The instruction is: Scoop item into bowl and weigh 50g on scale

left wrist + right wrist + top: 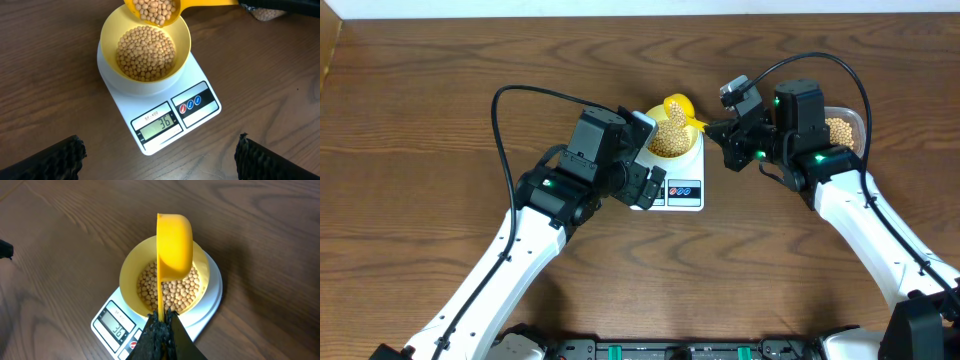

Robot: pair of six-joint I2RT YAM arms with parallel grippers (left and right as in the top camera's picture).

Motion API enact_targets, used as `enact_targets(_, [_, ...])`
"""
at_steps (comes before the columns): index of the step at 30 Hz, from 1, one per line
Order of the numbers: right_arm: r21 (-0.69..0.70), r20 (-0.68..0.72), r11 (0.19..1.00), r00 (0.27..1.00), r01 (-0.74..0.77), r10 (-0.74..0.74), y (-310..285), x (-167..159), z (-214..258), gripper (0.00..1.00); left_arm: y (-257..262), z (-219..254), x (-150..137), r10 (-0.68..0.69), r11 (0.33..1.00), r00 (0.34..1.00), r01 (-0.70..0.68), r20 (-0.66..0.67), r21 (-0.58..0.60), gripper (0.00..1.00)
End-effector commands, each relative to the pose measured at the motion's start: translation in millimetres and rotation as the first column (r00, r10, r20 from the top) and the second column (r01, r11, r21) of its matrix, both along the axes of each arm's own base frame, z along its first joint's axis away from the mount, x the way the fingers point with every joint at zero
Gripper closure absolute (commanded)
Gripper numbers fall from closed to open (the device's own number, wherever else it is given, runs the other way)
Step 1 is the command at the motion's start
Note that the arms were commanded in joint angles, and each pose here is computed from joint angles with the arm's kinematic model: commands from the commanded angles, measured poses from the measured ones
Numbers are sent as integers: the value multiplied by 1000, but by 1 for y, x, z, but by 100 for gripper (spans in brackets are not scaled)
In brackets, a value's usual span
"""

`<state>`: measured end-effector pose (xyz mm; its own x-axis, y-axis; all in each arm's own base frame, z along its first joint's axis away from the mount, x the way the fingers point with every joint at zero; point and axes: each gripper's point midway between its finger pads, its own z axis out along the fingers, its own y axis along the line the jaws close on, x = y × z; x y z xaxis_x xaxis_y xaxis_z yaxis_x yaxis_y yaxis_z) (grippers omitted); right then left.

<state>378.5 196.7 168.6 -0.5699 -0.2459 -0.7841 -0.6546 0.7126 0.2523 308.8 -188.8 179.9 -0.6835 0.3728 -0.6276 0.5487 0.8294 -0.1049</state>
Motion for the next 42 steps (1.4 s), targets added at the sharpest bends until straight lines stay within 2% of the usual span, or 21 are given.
enact_targets(1, [-6,10,1000,1000,-1,1,0,3,2,99,3,2,3,4,1000,1000,-4,15,11,2])
enact_targets(9, [52,-59,999,998,7,-4,5,-4,2,99,3,2,3,4,1000,1000,-5,14,11,2])
enact_targets(21, [-11,20,998,998,-64,64,8,-5,1,99,3,2,3,4,1000,1000,-5,15,10,2])
enact_targets(28, [-59,34,998,999,-10,12,-1,2,-3,99,3,2,3,4,1000,1000,-4,15,11,2])
enact_targets(42, [-18,23,999,999,-48,48,6,-3,1,99,3,2,3,4,1000,1000,-5,14,11,2])
